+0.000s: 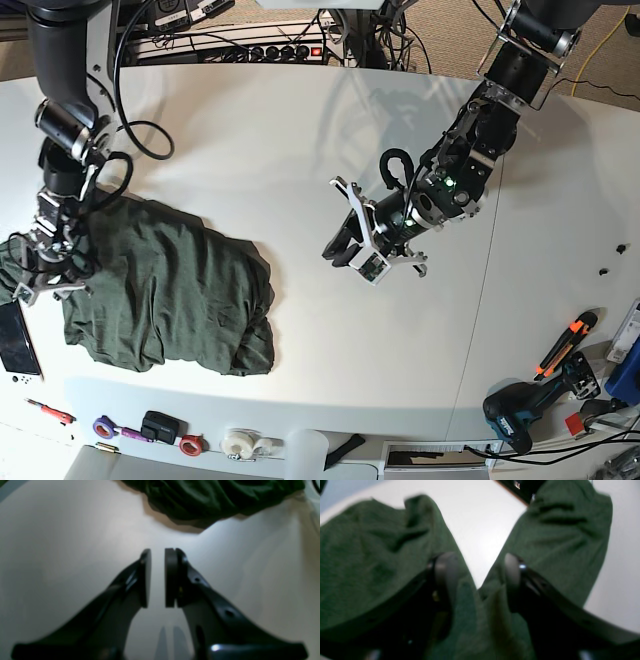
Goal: Layout the t-shirt on the table in an organized manner, then fold the t-shirt properly
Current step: 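Grasp the green t-shirt fabric with the right gripper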
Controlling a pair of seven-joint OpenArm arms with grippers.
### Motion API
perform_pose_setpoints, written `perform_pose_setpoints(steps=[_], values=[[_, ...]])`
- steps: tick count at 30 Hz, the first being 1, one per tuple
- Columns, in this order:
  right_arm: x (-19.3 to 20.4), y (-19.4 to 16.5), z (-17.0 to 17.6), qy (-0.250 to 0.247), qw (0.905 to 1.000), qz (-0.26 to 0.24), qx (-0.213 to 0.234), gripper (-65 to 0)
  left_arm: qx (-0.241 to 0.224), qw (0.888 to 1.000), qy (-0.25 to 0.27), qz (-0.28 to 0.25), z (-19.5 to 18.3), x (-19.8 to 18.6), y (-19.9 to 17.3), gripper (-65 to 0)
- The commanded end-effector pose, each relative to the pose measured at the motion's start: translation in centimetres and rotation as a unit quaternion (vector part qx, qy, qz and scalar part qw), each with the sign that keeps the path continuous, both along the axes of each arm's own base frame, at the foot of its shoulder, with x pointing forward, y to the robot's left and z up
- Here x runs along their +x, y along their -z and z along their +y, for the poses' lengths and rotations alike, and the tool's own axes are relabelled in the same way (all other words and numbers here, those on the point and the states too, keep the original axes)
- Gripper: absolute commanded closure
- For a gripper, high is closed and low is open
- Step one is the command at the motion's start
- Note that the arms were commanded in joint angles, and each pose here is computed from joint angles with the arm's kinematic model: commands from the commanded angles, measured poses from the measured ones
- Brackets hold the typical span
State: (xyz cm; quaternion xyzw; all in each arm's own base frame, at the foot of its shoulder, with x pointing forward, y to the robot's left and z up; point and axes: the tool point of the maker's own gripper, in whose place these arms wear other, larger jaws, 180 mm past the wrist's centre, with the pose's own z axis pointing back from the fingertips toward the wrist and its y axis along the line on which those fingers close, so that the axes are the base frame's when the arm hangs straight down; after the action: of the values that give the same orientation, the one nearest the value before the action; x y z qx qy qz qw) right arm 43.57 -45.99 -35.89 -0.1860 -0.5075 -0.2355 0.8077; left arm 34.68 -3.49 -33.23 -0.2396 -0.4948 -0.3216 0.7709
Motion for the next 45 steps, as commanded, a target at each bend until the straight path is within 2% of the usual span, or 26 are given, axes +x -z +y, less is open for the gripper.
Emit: perform_pose_setpoints(steps=[1, 4, 8, 9, 14, 21, 24, 27, 31, 37, 41, 42, 43, 45], values=[[0.8, -2.4, -1.1, 0.006, 0.9994, -0.029, -0.019, -22.9, -0.020, 0.999, 0.001, -0.027, -0.3, 0.9, -2.0, -11.0], [0.0, -1.3, -0.9, 0.010, 0.9996, -0.015, -0.022, -16.3, -0.020, 0.999, 0.001, -0.026, -0.3, 0.9, -2.0, -11.0], [-0.7, -0.5, -0.9, 0.001, 0.9991, 0.002, -0.042, -1.8, -0.020, 0.999, 0.001, -0.027, -0.3, 0.9, -2.0, -11.0], [-0.8, -0.5, -1.1, 0.004, 0.9989, 0.003, -0.046, 0.0, -0.020, 0.999, 0.001, -0.027, -0.3, 0.9, -2.0, -11.0], [-0.3, -2.5, -1.5, 0.009, 0.9962, -0.036, -0.078, 0.0, -0.020, 0.999, 0.001, -0.027, -0.3, 0.9, -2.0, -11.0], [0.8, -5.8, -2.1, 0.007, 0.9929, -0.066, -0.099, 0.0, -0.019, 0.999, 0.001, -0.027, -0.2, 0.9, -2.0, -11.0], [1.4, -6.4, -1.1, -0.032, 0.9931, -0.069, -0.089, 0.0, -0.017, 0.999, 0.001, -0.028, -0.2, 0.9, -1.9, -11.0], [1.6, -7.2, 0.4, -0.084, 0.9891, -0.079, -0.091, 0.0, -0.014, 0.999, 0.001, -0.029, -0.1, 0.9, -1.9, -11.0], [-0.2, -8.4, 1.0, -0.093, 0.9872, -0.094, -0.089, 0.0, -0.014, 0.999, 0.001, -0.029, -0.2, 0.9, -1.9, -11.0], [-3.6, -8.7, 1.6, -0.116, 0.9815, -0.069, -0.136, 0.0, -0.014, 0.999, 0.001, -0.029, -0.2, 0.9, -1.9, -11.0], [-5.7, -7.4, 2.2, -0.128, 0.9806, -0.034, -0.145, 0.0, -0.014, 0.999, 0.001, -0.029, -0.2, 0.9, -1.9, -11.0], [-6.1, -6.8, 2.2, -0.128, 0.9814, -0.022, -0.141, -0.2, -0.014, 0.999, 0.001, -0.029, -0.2, 0.9, -1.9, -11.0], [-6.5, -6.2, 2.2, -0.126, 0.9832, -0.010, -0.132, -6.9, -0.014, 0.999, 0.001, -0.029, -0.2, 0.9, -1.9, -11.0], [-7.2, -4.6, 2.4, -0.124, 0.9876, 0.015, -0.095, -24.2, -0.014, 0.999, 0.001, -0.029, -0.2, 0.9, -1.9, -11.0]])
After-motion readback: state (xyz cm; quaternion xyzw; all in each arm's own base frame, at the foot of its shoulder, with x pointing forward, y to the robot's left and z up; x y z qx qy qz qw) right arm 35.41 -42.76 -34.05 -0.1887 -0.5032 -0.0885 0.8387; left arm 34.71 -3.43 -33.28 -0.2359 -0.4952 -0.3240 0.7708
